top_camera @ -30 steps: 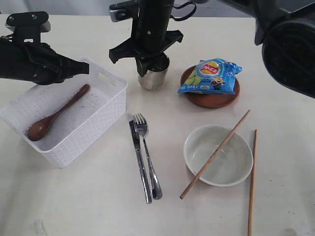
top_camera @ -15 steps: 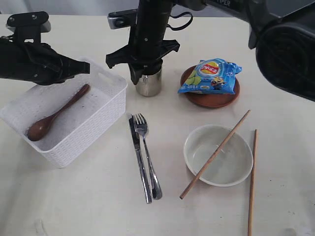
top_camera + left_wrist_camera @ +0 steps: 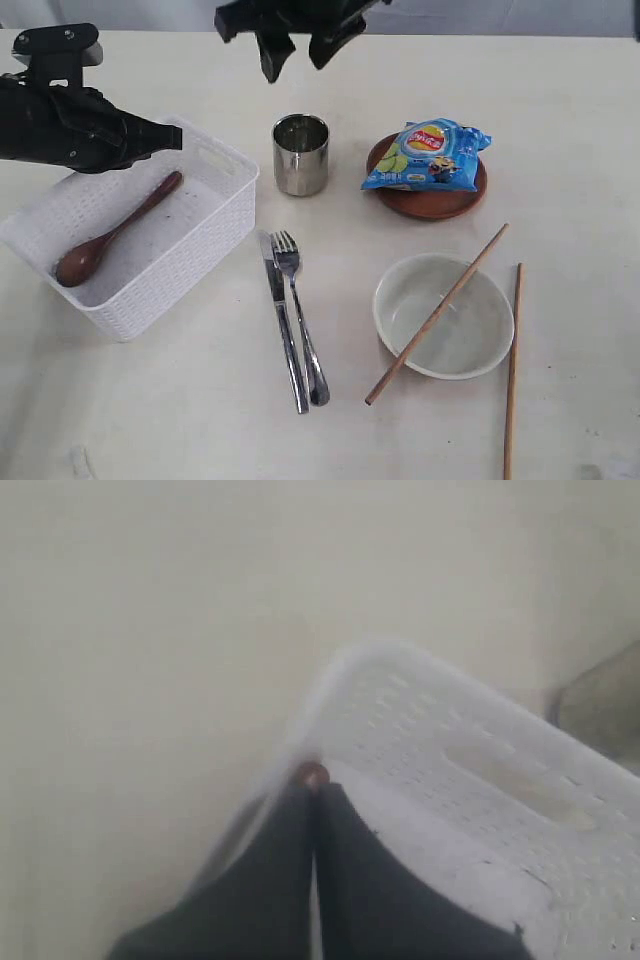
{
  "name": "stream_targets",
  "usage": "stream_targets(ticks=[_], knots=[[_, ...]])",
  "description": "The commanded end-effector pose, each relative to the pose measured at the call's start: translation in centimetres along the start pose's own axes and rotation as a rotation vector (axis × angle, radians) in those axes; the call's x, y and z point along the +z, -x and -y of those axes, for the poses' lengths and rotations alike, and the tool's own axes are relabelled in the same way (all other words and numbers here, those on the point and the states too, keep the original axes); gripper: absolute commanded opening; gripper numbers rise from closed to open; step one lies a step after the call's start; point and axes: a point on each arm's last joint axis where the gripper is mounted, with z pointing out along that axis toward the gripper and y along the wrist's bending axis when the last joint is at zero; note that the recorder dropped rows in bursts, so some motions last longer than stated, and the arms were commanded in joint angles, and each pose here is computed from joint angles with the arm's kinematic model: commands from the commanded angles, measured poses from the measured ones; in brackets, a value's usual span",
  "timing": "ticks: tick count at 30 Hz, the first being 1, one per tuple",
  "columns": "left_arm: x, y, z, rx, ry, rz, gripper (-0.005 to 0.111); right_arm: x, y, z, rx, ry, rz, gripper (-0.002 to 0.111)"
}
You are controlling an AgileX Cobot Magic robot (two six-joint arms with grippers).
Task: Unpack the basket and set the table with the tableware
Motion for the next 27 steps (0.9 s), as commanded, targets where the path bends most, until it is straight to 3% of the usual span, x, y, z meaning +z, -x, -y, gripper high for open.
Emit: stream_targets(ticks=[1, 8, 13, 19, 27], knots=[[-0.1, -0.1, 0.0, -0.013, -0.003, -0.001, 0.0, -3.0, -2.0, 2.0, 0.075, -0.034, -0.004, 0.054], [-0.1, -0.1, 0.0, -0.041, -0.009, -0.003, 0.0, -6.5, -11.3, 10.9, 0.379, -0.114, -0.127, 0.054], [-0.1, -0.1, 0.0, -0.052, -0.009, -0.003, 0.0, -9.4, -19.5, 13.9, 0.579, -0.152, -0.083, 0.054], [-0.1, 0.0, 0.0, -0.071, -0.001, 0.002, 0.0, -6.2, -27.0, 12.2, 0.656, -0.056, -0.245, 0.054], [-0.1, 0.0, 0.1, -0.069, -0.02, -0.003, 0.0, -0.6, -30.1, 9.1, 0.639, 0.006, -0.285, 0.054]])
